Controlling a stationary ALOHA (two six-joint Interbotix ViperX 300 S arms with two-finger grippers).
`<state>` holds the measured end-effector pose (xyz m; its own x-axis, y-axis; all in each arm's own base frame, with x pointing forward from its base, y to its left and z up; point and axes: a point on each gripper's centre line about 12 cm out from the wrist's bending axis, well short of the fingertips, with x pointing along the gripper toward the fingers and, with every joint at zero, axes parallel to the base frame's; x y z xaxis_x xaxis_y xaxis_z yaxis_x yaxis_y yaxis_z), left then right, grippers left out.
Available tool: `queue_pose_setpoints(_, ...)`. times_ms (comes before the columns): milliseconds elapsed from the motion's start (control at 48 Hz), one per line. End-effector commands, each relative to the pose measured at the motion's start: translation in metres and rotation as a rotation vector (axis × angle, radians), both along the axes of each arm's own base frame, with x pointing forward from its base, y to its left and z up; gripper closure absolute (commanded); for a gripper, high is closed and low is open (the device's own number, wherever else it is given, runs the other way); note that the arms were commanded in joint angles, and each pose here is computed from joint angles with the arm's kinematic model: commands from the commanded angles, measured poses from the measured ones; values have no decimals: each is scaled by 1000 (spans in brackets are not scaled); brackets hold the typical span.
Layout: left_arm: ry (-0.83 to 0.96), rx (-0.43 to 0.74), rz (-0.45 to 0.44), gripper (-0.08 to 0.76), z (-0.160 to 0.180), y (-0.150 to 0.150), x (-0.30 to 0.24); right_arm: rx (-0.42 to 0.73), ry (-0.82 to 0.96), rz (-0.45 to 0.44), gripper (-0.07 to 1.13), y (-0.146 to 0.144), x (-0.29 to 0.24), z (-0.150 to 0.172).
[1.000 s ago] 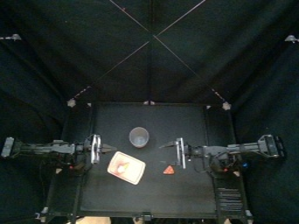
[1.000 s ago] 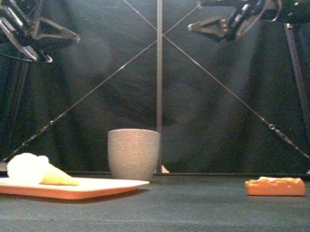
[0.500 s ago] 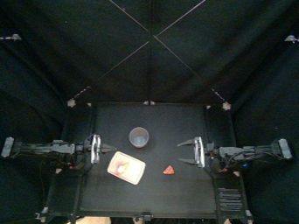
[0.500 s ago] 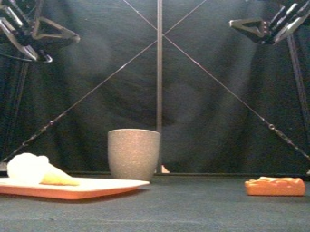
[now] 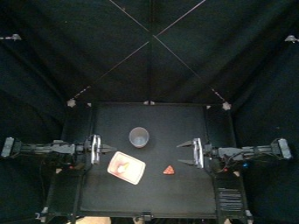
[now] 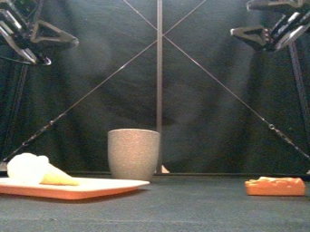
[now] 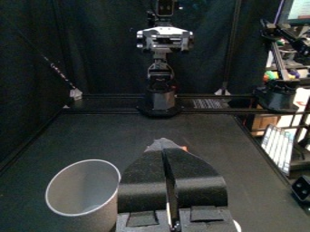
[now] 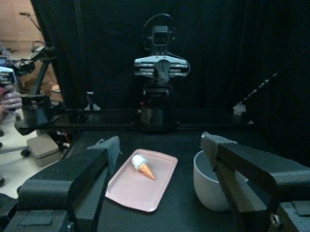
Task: Pick the ice cream then place it on the pink plate
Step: Drop ice cream on the pink plate and return to neutral
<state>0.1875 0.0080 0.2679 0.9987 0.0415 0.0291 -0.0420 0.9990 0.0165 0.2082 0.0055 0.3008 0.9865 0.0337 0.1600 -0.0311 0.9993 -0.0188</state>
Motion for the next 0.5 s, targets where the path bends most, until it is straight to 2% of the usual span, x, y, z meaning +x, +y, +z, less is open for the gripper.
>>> queue_pose_setpoints(21,-20,1,1,691,7,0,1,2,-51,6,12,1,-1,4)
queue_pose_setpoints(188,-20,2,1,691,7,0,1,-11,-120,9,12,1,-6,6)
queue_pose_setpoints(500,-27,12,-3,691,8,0,2,-21,-106,7,12,1,-7,1)
